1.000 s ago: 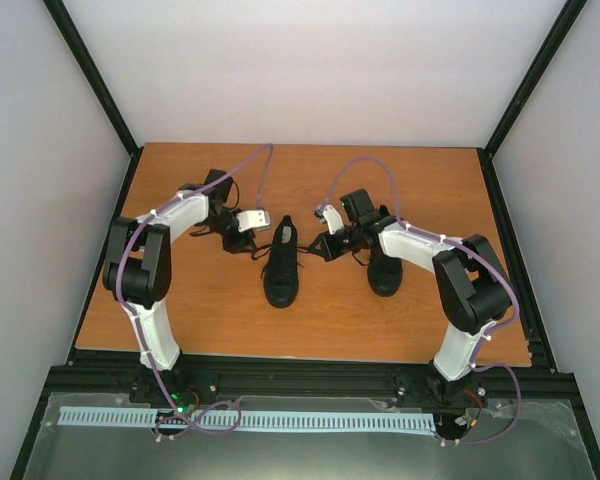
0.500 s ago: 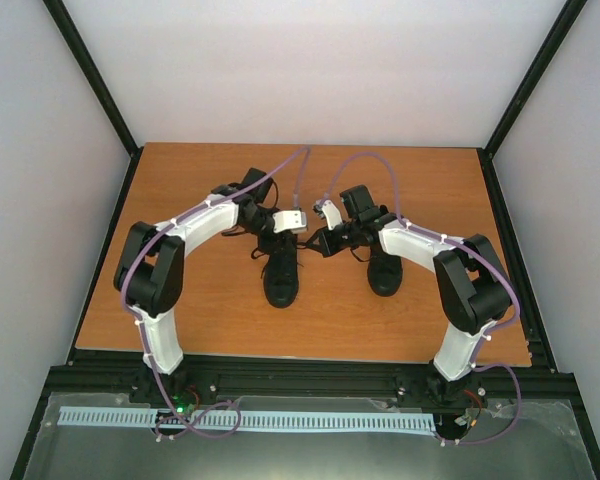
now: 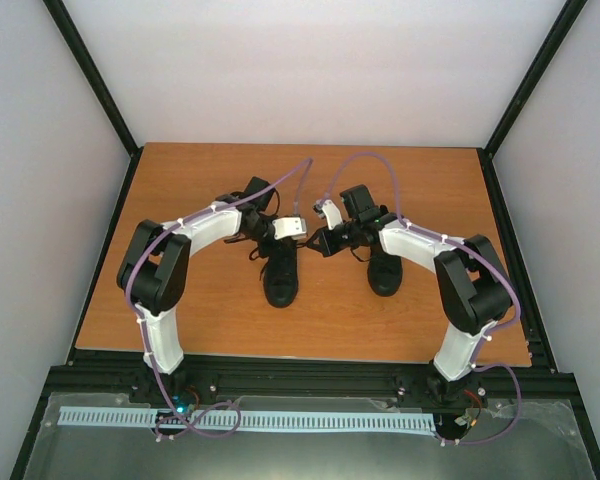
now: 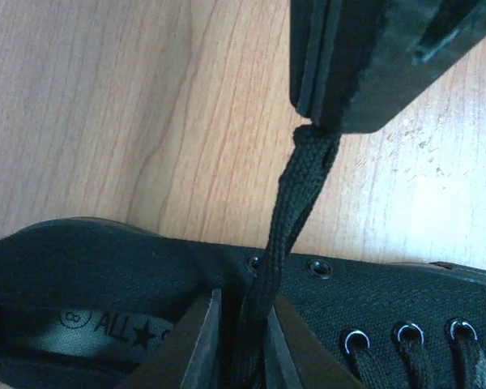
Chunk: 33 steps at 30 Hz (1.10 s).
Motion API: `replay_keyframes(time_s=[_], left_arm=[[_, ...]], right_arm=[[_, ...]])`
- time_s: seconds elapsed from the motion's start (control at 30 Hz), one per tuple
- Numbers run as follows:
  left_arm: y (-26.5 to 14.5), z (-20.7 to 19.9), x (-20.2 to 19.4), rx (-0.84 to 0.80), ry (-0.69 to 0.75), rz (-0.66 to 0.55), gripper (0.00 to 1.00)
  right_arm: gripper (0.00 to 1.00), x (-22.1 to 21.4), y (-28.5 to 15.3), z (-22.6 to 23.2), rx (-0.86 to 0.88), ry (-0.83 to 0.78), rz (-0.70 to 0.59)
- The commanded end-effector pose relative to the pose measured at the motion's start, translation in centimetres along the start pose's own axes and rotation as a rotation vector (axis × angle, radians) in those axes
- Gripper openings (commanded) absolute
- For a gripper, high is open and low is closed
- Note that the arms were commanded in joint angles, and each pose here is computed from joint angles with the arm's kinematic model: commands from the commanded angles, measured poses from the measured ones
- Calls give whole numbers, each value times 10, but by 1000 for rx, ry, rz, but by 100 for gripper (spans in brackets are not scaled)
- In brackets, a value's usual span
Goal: Tie the shoes
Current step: Tie the shoelace on the shoe.
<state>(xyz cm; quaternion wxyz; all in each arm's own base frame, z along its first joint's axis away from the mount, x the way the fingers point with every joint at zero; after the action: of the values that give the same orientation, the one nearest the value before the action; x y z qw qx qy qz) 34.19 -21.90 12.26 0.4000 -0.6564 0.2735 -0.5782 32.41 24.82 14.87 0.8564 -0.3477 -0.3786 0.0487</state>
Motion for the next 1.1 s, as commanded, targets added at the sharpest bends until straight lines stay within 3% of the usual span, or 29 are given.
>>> replay_keyframes(time_s=[0.0,0.5,0.67,0.77,1.07], left_arm=[[-7,2,-8,41,4,22,16],[-17,-3,-18,1,-36,-13,14],[-17,-3,-16,-2,-37,-25,13],[-17,-3,-16,-6,-39,-28,13],[-17,-3,-15,-8,-42,-32,14]], right_arm=[[3,14,-16,6,-21,-40,-54],[3,8,-17,6,22,-28,-41],[38,6,5,10,83,-38,-38],[50,7,13,7,109,-12,-64],[51,1,42,2,219,62,-37]])
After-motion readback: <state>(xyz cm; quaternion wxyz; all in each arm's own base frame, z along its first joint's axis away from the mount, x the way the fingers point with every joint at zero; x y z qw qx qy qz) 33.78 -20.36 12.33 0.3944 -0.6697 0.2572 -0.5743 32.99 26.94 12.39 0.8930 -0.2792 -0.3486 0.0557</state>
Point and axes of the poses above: each gripper's point midway between its finger pads, its own y axis out along the fingers, its own z axis along the line the jaws close on, x = y × z, the point moved 7 cm from there along -y, back along the fingers, and after that the axes turned 2 degrees about -y, right-handed, at the moved point
